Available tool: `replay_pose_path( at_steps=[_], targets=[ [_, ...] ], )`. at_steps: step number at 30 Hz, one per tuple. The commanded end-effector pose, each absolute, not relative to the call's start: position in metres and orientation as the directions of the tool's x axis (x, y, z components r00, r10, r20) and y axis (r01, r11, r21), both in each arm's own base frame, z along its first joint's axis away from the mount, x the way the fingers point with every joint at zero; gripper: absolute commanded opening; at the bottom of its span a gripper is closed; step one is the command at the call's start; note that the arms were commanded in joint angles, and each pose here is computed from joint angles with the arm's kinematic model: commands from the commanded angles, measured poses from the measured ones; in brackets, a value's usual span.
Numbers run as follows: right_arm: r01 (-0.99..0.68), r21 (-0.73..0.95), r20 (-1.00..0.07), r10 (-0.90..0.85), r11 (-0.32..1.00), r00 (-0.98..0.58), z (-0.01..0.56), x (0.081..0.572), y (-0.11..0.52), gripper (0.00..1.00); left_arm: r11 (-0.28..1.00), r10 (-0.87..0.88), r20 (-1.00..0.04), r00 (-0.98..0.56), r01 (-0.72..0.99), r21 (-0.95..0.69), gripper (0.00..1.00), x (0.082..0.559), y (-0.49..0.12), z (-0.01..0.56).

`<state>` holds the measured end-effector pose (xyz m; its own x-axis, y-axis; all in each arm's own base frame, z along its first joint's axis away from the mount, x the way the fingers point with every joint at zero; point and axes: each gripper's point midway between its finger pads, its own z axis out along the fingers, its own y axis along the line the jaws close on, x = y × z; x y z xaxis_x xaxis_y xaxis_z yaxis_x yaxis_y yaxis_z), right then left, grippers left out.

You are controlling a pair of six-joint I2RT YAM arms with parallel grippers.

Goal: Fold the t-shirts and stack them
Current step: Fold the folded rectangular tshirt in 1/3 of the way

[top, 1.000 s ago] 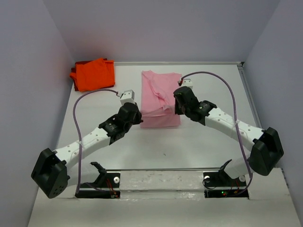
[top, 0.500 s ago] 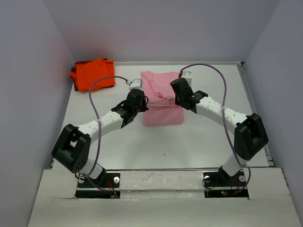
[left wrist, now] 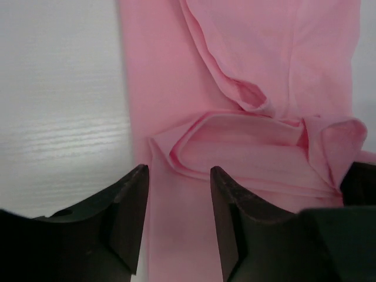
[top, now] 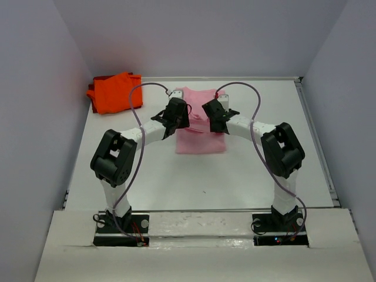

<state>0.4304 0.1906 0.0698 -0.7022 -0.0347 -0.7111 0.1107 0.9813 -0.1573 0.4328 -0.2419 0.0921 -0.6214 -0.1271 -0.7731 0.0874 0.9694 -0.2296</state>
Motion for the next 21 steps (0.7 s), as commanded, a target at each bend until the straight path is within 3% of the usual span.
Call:
replay_pose_path(
  at_steps=[1,4,7,11,13,21],
  targets=[
    [0.158,-0.138,-0.77,-0.006,0.978,-0.637,0.092,0.459,0.19,0.73,0.972,-0.155,-0.8,-0.58,0.054,-0.227,0.61,0.455,-0.227,0.13],
    [0.15,-0.148,-0.789,-0.025,0.978,-0.614,0.108,0.466,0.191,0.84,0.973,-0.152,-0.817,-0.557,0.063,-0.224,0.71,0.458,-0.219,0.161],
    [0.134,-0.134,-0.813,-0.032,0.982,-0.581,0.133,0.469,0.193,0.85,0.972,-0.158,-0.848,-0.507,0.07,-0.223,0.72,0.468,-0.211,0.22],
    [0.06,-0.073,-0.828,-0.027,0.996,-0.56,0.168,0.466,0.205,0.85,0.98,-0.121,-0.861,-0.494,0.077,-0.182,0.72,0.452,-0.196,0.248],
    [0.039,-0.068,-0.821,-0.034,0.997,-0.57,0.171,0.461,0.206,0.85,0.981,-0.115,-0.849,-0.516,0.076,-0.18,0.72,0.439,-0.188,0.227],
    [-0.136,-0.018,-0.758,-0.102,0.991,-0.644,0.148,0.419,0.254,0.86,0.962,-0.219,-0.889,-0.402,0.061,-0.265,0.72,0.423,-0.166,0.252]
  ],
)
